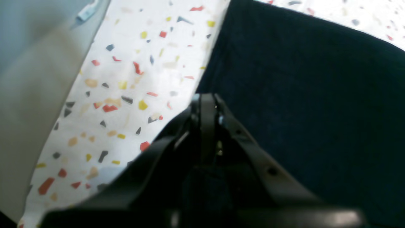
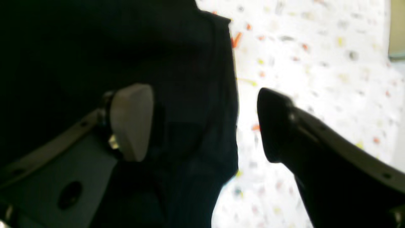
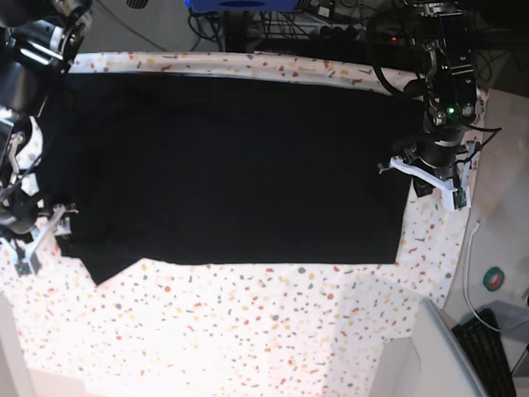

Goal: Layout the t-shirt on the table in an organized manner, then fold the t-shirt properly
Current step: 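Release the shirt and move the right gripper to the hem corner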

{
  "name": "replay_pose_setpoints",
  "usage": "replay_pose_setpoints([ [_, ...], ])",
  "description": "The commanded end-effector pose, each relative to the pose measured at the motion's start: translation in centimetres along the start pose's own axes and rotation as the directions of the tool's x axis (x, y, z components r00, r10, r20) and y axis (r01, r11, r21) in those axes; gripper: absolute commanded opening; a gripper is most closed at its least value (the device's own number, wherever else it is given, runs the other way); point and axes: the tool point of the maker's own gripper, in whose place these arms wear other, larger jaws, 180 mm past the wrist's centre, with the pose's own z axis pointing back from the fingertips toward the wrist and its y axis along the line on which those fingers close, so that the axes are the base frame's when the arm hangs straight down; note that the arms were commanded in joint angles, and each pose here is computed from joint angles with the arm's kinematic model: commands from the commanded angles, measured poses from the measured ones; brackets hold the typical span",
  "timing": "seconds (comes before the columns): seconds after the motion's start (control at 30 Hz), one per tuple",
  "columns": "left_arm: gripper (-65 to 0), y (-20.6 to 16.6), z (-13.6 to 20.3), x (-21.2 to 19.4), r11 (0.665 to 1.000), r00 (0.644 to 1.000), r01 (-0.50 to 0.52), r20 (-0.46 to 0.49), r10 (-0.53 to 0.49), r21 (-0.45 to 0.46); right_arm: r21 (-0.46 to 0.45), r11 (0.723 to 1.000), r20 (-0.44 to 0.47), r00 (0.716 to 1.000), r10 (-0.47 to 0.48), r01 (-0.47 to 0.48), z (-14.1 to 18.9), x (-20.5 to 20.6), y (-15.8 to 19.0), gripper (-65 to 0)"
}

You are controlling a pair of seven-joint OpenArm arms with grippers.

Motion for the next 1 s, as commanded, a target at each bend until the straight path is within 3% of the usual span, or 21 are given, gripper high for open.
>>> replay_pose_setpoints([
  [0.0, -65.0, 1.3, 0.3, 1.5, 1.0, 0.999, -0.004, 0.052, 0.002, 0.031, -0.02, 1.0, 0.038, 0.999, -0.006, 0.006, 0.0, 1.9, -1.6, -17.6],
  [0.2, -65.0, 3.5, 0.6, 1.7, 0.996, 0.998, -0.021, 0.058, 0.016, 0.081, 0.047, 0.994, 0.094, 0.99, -0.101, 0.097, -3.1, 1.4, -2.2, -29.0],
  [0.37, -65.0, 4.8, 0.7, 1.3, 0.993, 0.998, -0.034, 0.05, 0.029, 0.112, -0.012, 0.979, 0.066, 0.977, -0.2, 0.201, -4.5, -1.5, -3.9, -29.3],
  [0.57, -65.0, 5.2, 0.3, -0.1, 0.992, 0.999, -0.041, 0.014, 0.04, 0.121, -0.009, 0.971, 0.056, 0.969, -0.239, 0.24, -5.2, -3.1, -3.4, -29.9],
  [0.63, -65.0, 5.3, 0.2, -0.5, 0.991, 0.999, -0.043, 0.004, 0.043, 0.124, -0.007, 0.971, 0.053, 0.969, -0.239, 0.24, -5.3, -3.1, -3.3, -37.7],
  [0.73, -65.0, 5.3, 0.1, -0.6, 0.991, 0.999, -0.044, -0.001, 0.045, 0.124, -0.007, 0.971, 0.055, 0.97, -0.238, 0.239, -5.2, -3.1, -3.3, -65.0],
  [0.97, -65.0, 5.3, 0.1, -0.6, 0.991, 0.999, -0.044, 0.001, 0.044, 0.124, -0.078, 0.987, 0.108, 0.985, -0.135, 0.144, -2.1, -0.2, -4.4, -65.0],
])
